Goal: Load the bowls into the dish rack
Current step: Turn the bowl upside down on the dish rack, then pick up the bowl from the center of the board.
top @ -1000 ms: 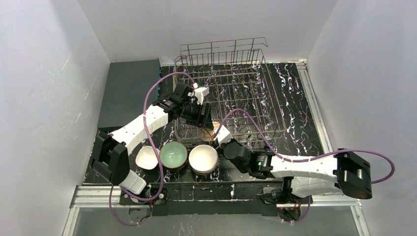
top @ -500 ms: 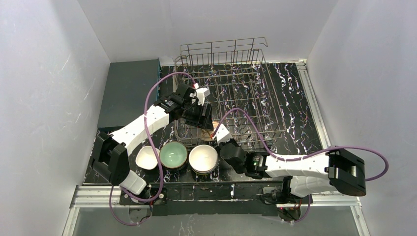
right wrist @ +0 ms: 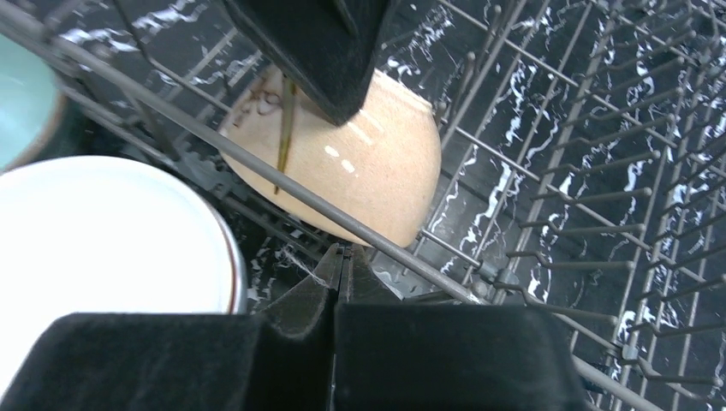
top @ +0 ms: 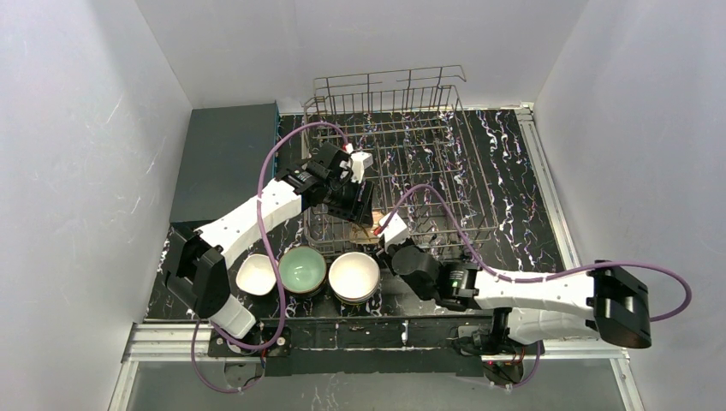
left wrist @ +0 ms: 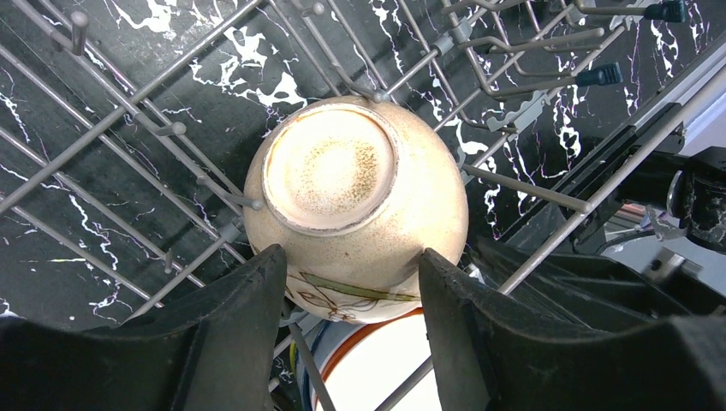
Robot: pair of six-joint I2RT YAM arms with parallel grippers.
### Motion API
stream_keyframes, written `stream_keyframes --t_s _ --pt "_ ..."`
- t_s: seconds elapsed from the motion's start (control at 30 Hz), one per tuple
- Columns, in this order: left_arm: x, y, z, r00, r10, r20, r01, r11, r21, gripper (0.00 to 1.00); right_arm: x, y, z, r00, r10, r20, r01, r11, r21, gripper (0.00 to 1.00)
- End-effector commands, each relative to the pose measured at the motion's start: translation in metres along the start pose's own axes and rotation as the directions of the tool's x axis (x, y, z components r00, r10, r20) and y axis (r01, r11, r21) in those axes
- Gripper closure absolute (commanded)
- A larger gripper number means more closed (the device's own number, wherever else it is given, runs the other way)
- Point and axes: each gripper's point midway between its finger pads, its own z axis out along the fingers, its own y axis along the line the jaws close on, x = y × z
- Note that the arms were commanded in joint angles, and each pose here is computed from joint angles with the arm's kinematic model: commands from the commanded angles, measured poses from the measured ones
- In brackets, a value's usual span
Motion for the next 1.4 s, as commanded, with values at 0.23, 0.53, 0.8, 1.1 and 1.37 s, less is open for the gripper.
stream_keyframes --t_s 0.23,0.53,0.8,1.1,1.37 --pt "0.007 0.025 -0.006 0.999 0.038 -0.037 -0.043 0.987 -0.153 0.42 -0.041 0.018 -0.039 0.987 0.151 0.056 -0.134 0.962 -0.24 0.99" --pt "-0.044 -0.005 -0.045 0.987 0.051 0.155 -0.036 0.995 -0.098 0.31 -0.05 0.01 -0.049 0.973 0.224 0.049 -0.207 0.951 -0.229 0.87" --pt "-0.063 -0.021 -0.086 0.949 0.06 0.308 -0.041 0.997 -0.069 0.25 -0.058 0.015 -0.053 0.963 0.266 0.044 -0.246 0.934 -0.26 0.75" --pt "-0.027 -0.017 -0.127 0.911 0.028 0.412 -0.002 0.998 -0.063 0.17 -0.071 0.015 -0.057 0.959 0.276 0.062 -0.25 0.928 -0.277 0.68" --pt "0.041 0.021 -0.138 0.904 -0.104 0.415 0.183 0.971 -0.154 0.15 -0.08 0.019 -0.058 0.955 0.288 0.071 -0.255 0.919 -0.3 0.66"
